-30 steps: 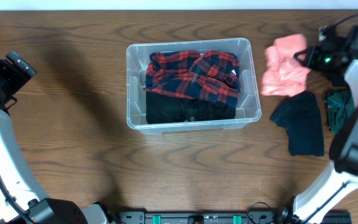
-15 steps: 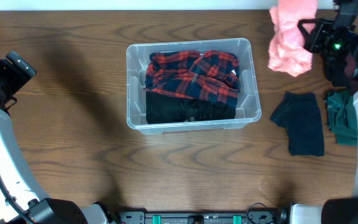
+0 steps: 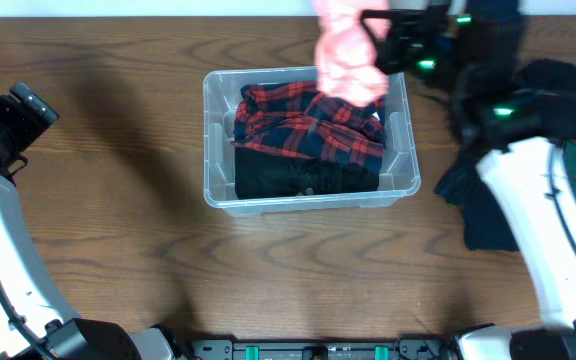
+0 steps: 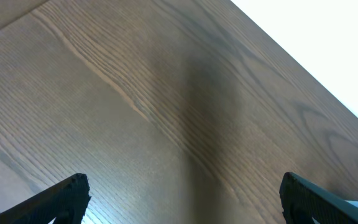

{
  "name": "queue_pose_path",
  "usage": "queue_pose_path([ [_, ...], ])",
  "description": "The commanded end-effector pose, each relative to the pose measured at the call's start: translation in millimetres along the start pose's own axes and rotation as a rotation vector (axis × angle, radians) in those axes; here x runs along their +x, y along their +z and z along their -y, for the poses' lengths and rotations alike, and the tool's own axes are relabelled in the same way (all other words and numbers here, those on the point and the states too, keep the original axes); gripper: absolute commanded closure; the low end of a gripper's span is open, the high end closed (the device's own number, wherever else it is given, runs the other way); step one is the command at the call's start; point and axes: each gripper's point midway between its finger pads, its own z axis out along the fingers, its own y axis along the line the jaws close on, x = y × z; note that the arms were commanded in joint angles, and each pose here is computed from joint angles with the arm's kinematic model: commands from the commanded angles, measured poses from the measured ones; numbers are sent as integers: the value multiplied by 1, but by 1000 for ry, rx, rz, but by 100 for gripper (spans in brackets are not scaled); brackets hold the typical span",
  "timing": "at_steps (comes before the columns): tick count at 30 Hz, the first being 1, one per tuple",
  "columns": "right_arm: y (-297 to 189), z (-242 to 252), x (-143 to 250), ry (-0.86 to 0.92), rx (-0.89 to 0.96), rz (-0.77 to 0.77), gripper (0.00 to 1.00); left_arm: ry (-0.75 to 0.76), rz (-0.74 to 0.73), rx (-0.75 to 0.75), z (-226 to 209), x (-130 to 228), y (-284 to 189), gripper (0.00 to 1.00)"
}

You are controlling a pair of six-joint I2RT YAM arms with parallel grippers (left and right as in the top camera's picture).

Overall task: Pack container
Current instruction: 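Lift the pink shirt with the right gripper and carry it over the bin, then lower the pink shirt into the bin's left side and release it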

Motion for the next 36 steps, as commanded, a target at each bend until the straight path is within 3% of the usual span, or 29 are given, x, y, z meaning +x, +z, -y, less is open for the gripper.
queue_pose_path([
  [1, 33, -6, 15, 112, 57, 21, 99, 7, -3, 6, 0, 0, 2, 2],
  [11, 123, -32, 88, 390, 10, -33, 99, 7, -3, 6, 0, 0, 2, 2],
  [19, 150, -35, 126, 504, -3, -97, 99, 7, -3, 6, 0, 0, 2, 2],
  [29, 149, -48, 155, 519, 7, -185, 99, 7, -3, 6, 0, 0, 2, 2],
  [36, 143, -89, 130, 490, -225, -186, 99, 7, -3, 6, 0, 0, 2, 2],
])
